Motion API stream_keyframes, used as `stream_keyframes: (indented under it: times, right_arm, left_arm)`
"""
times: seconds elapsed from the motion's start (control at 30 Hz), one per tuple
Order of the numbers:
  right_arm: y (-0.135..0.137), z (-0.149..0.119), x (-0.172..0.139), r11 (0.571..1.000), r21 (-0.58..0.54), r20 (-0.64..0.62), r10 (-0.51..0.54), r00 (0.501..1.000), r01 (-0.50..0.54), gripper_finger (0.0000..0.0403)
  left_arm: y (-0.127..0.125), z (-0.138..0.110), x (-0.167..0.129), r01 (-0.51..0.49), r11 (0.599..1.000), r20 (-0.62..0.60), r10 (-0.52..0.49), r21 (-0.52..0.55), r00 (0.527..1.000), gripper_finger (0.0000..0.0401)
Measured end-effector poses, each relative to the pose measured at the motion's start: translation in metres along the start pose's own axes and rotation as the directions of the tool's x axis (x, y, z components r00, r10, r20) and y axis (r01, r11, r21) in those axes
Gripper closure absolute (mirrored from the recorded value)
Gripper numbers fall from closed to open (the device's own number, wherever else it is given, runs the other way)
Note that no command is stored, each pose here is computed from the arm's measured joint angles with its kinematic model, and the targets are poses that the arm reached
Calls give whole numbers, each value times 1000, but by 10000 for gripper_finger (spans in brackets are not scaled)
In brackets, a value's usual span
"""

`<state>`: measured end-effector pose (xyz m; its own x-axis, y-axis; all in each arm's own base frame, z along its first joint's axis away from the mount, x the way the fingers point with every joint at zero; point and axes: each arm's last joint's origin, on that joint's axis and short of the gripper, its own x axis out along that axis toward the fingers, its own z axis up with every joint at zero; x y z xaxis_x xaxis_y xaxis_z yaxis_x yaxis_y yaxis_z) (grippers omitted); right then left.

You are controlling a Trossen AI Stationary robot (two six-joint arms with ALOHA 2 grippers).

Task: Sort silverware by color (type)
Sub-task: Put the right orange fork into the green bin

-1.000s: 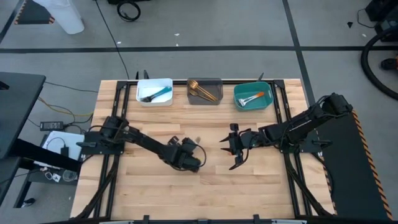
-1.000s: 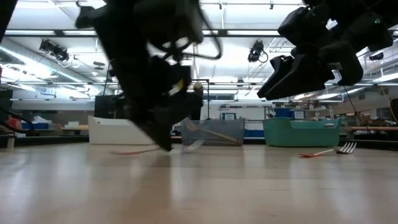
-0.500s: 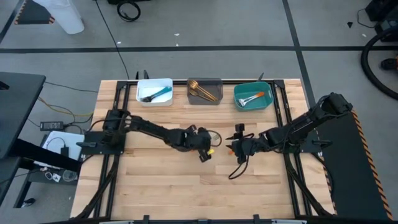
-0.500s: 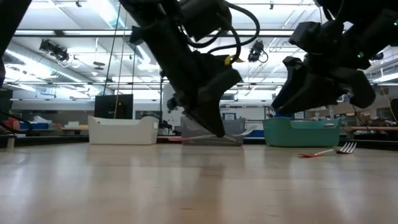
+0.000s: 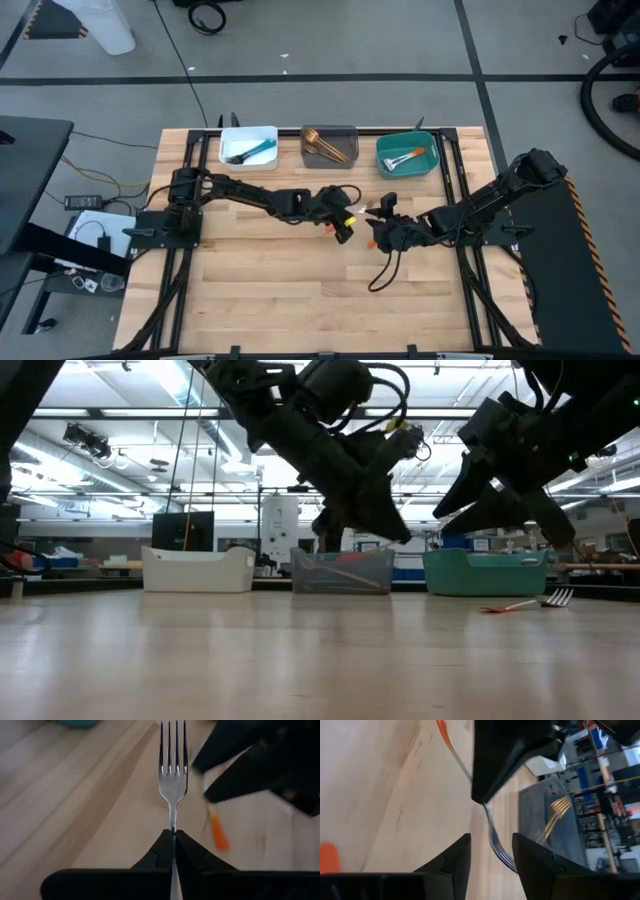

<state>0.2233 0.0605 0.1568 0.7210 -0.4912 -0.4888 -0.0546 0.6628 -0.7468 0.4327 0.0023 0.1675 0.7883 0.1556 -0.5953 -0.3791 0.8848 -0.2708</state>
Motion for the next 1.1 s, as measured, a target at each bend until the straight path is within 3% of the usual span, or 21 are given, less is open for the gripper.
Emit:
stream_keyframes:
  times: [0.4, 0.77, 1.1]
  right_arm:
    - [-16, 6, 5, 987, -156, -73, -57, 996, 45, 277]
    - [-25, 4, 12, 975, -218, -112, -66, 992, 40, 294]
    - [-25, 5, 12, 975, -221, -100, -63, 993, 39, 352]
  left_arm:
    - [6, 16, 1, 96, 995, 83, -94, -24, 992, 386]
    - [5, 22, 0, 129, 988, 142, -116, -81, 983, 386]
    - [5, 27, 0, 149, 985, 185, -132, -85, 974, 385]
